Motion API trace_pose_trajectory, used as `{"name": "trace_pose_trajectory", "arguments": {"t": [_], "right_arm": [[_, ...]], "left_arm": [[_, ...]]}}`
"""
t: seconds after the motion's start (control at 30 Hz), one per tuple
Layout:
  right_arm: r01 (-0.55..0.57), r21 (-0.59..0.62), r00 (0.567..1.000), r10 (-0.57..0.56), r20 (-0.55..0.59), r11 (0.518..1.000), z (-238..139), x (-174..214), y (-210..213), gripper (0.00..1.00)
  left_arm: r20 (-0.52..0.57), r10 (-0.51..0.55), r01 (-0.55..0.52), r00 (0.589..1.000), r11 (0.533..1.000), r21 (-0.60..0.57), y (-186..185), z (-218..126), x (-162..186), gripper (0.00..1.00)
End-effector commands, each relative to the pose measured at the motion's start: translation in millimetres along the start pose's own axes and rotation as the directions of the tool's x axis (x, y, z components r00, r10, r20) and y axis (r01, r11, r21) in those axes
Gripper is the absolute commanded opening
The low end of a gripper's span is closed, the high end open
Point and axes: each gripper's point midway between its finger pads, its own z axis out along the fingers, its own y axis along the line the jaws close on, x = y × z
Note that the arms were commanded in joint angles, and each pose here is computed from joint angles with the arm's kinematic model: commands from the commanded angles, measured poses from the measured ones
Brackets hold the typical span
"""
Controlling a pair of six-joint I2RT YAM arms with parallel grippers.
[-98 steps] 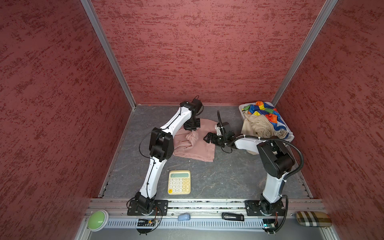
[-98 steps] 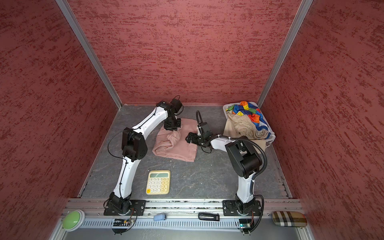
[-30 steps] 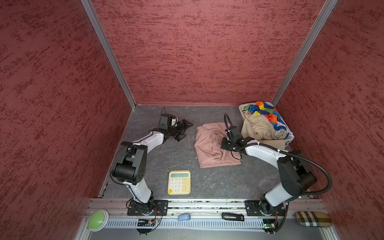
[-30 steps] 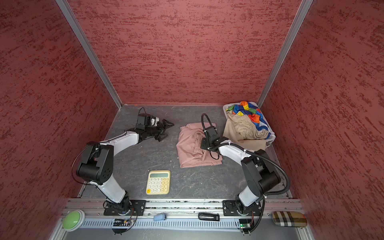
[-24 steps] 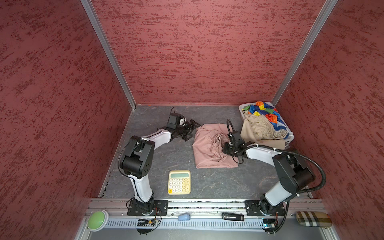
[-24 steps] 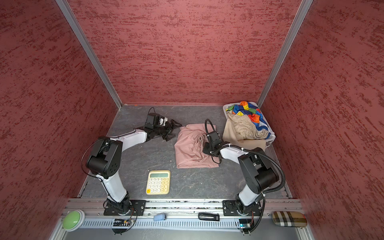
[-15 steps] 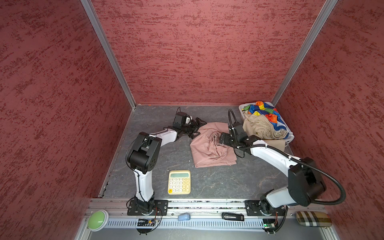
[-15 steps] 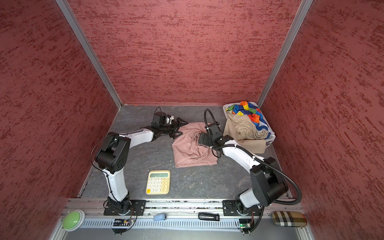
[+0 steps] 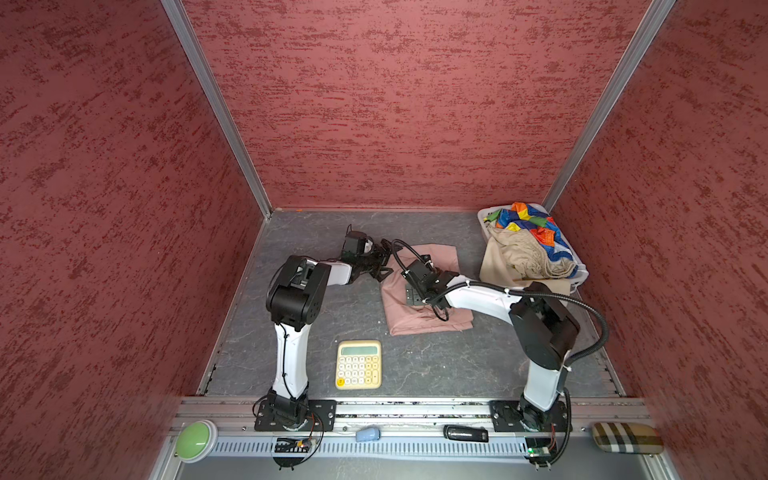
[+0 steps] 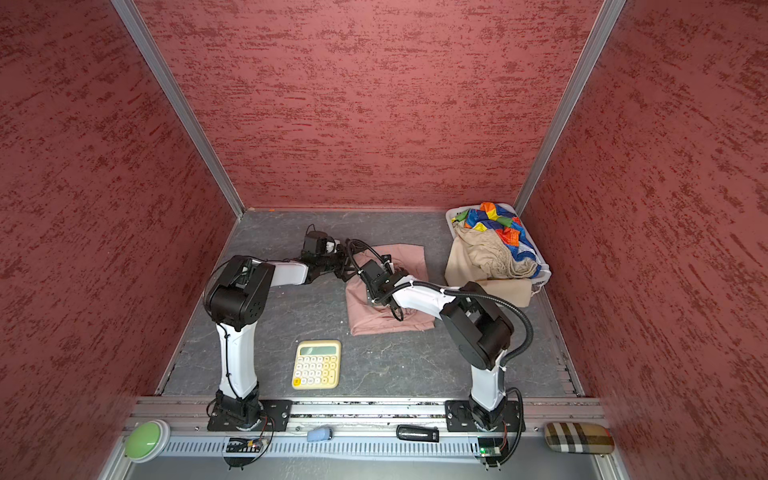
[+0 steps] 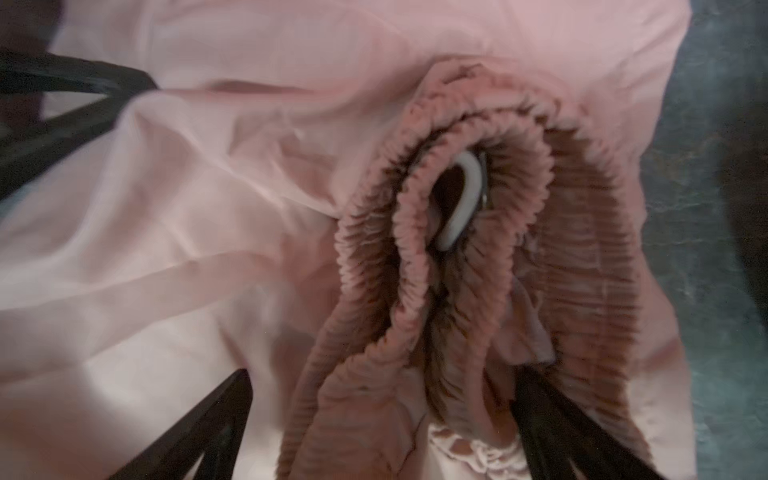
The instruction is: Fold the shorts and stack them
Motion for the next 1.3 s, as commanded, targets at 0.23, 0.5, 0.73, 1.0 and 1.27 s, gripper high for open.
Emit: {"name": "trace_pose_trajectory", "arguments": {"t": [0.23,0.5,0.73,1.0,1.27], "right_arm": [[-0.045,0.129,0.995,0.033,0.097,0.991,-30,-38,-57,0.99],[-0.132,0.198,0.990,0.120,0.072,0.971,-42,-6,-140,0.99],[-0.201,-0.068,0.969,0.209,0.131,0.977,-83,-49,-97,0.99],[-0.044,-0.082,0.996,0.051,0.079,0.996,-51,-60,-22,0.99],[-0.048,-0.029,0.999,0.048,0.006,0.998,-19,-26,-42,0.99]], "left_arm": [[0.023,-0.069,0.070,0.997,0.993,-0.095,52,22,-17,0.99],[0.041,-0.072,0.076,0.997,0.991,-0.109,59,15,-36,0.99],[-0.008,0.037,-0.036,0.999,0.996,0.081,-38,-3,-38,0.99],[-0.034,-0.040,0.047,0.999,0.972,0.232,-89,-55,-4,0.99],[-0.117,-0.212,0.232,0.970,0.953,0.195,-8,-37,53,1.00]]}}
